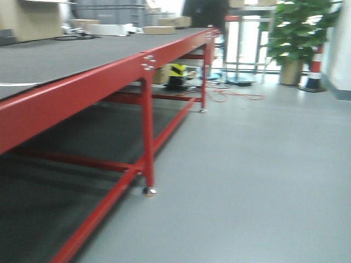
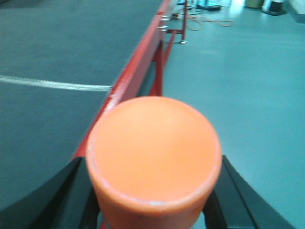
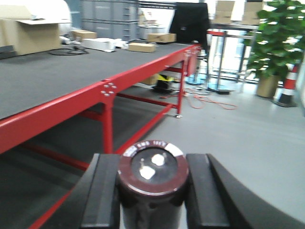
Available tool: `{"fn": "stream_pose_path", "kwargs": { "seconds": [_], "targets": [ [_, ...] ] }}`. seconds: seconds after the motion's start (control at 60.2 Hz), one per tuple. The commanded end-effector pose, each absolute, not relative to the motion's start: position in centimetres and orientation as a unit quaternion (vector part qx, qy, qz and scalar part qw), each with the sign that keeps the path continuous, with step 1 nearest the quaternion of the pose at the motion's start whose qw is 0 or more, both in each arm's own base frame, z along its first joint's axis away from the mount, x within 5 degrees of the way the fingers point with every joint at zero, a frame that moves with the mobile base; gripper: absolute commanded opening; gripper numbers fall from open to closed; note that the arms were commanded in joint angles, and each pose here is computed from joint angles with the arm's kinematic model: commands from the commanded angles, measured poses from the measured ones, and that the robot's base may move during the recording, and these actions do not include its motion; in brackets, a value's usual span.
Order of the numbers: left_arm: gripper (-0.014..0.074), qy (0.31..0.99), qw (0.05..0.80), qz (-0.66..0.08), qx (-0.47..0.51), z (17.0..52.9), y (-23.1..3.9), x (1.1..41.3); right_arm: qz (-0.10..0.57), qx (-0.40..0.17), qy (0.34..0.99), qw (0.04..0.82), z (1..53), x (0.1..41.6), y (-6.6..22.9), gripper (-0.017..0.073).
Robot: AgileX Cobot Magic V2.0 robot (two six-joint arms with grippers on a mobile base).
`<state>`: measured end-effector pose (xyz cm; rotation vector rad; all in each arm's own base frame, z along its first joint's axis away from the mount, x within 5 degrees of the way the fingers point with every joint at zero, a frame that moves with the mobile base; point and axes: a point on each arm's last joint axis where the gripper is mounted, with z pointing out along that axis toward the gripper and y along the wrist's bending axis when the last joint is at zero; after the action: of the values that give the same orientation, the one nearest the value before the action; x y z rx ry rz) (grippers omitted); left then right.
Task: Place cylindrical capacitor in blue bin on shelf
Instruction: 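Drive the base away from the table holding both cylinders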
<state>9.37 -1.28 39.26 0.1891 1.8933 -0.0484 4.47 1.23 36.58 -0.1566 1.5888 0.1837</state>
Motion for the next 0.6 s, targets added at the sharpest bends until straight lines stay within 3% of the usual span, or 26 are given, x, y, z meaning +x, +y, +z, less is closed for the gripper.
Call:
{"fn": "stream_pose_path", "kwargs": {
  "seconds": [0.0,0.581],
  "targets": [
    [-0.0111,0.802,0.592,-0.026,0.079,39.64,-1.33,9.24,0.080,-0.069,0.701,0.705,36.87,4.35,1.17,-0.0162],
    [-0.0111,0.802,0.592,-0.026,0.079,39.64,-1.33,9.24,0.080,-0.069,0.701,0.705,36.87,4.35,1.17,-0.0162]
  ]
}}
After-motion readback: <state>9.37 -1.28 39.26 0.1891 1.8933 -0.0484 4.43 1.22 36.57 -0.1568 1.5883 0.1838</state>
